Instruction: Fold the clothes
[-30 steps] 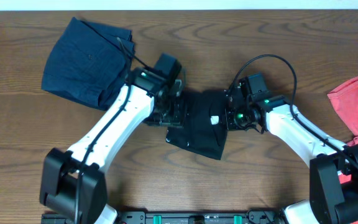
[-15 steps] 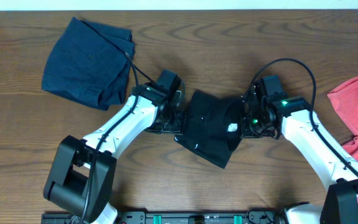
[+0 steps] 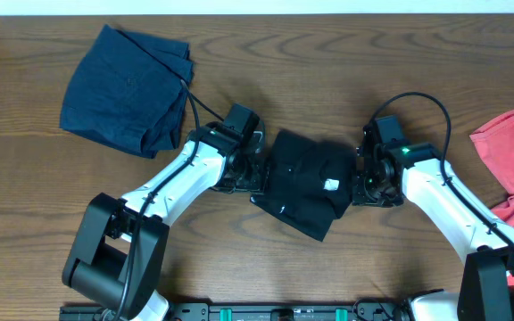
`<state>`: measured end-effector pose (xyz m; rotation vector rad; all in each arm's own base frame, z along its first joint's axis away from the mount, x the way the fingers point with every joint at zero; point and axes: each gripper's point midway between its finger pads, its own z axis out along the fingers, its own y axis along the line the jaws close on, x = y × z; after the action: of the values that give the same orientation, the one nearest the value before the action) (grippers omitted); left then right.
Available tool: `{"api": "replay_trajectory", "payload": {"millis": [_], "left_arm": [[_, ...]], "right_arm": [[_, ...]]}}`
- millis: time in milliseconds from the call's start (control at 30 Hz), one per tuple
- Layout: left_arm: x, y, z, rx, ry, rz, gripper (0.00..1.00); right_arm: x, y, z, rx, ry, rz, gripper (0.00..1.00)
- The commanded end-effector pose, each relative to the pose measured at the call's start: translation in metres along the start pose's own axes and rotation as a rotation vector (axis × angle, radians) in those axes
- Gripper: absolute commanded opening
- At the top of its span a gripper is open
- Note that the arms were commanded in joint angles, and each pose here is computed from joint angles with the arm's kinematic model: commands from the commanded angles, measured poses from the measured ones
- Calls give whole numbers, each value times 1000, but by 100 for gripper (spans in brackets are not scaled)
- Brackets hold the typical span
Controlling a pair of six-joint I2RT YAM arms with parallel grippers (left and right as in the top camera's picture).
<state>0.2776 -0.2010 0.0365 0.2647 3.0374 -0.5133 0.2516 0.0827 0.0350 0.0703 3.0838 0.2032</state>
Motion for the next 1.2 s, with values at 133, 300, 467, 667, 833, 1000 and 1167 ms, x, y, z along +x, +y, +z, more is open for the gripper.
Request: {"api": "replay_trajectory", "payload": {"millis": [133,300,467,667,833,1000,1167], "left_arm": [[5,2,6,10,8,6,22],[12,4,7,7,32,-2,17],[14,4,7,4,39,-5,54],[10,3,7,9,24,0,54],[3,1,7,18,-2,9,54],[3,1,8,18,-5,10,46],[3,1,8,18,-4,10,24]], "right_arm": [[-16,25,-26,-204,-58,-116,26],[-21,25,-45,-231,-119,-105,33],[-24,38,-58,-305,-161,-135,38],[-39,52,-65,-384,-209,-63,52],[-55,61,-60,-408,-232,32,61],[-66,69,-34,-393,-198,137,65],[-73,84,-18,-445,-167,169,41]]}}
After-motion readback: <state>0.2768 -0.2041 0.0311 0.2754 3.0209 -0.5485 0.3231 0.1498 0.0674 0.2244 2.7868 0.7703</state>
